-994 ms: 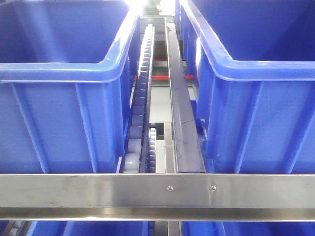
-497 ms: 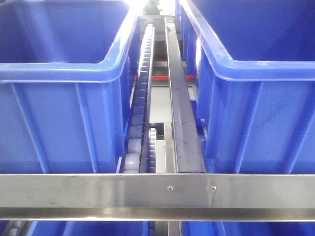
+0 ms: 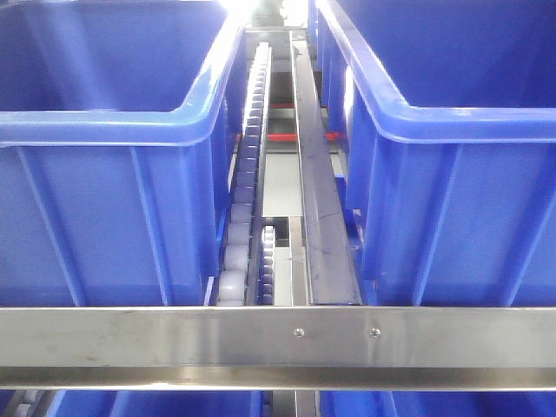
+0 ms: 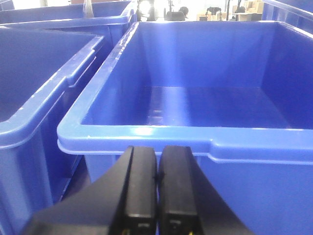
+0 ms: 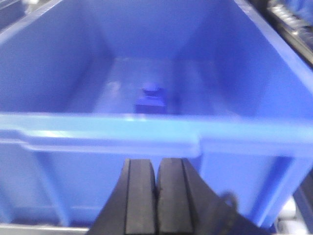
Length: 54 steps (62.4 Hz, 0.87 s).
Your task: Pick and sort blue part to right shelf
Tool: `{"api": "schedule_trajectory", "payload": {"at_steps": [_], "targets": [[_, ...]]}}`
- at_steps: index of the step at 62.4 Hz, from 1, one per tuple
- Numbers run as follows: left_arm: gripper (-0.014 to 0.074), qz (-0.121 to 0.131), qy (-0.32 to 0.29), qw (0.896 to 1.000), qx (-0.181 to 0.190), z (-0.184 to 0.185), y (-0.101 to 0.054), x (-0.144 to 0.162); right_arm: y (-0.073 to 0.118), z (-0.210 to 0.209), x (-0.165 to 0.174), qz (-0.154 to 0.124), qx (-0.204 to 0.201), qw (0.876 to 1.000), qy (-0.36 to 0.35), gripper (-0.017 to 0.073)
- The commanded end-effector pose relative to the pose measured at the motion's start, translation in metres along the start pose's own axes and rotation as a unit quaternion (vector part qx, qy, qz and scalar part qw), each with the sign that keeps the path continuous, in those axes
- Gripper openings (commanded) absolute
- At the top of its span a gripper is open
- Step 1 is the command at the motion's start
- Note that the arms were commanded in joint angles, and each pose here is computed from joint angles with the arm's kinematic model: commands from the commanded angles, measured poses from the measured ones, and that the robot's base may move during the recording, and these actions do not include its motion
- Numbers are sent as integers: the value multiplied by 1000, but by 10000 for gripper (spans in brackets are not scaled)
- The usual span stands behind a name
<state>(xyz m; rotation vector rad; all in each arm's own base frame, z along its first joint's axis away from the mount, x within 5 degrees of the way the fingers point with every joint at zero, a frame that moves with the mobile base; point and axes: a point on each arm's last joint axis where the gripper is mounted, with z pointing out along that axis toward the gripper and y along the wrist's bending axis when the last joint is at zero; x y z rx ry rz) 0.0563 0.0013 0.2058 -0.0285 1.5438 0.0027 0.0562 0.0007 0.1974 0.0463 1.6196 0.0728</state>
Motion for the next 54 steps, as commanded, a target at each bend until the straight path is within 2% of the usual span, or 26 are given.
{"api": "schedule_trajectory", "payload": {"at_steps": [1,54], "targets": [[124,-4,-44,999,4,-1,-1,-2,0,-3,-14,4,2,997,-79,38],[124,-4,-44,999,4,-1,-1,-2,0,-3,-14,5,4,997,-80,38]]}}
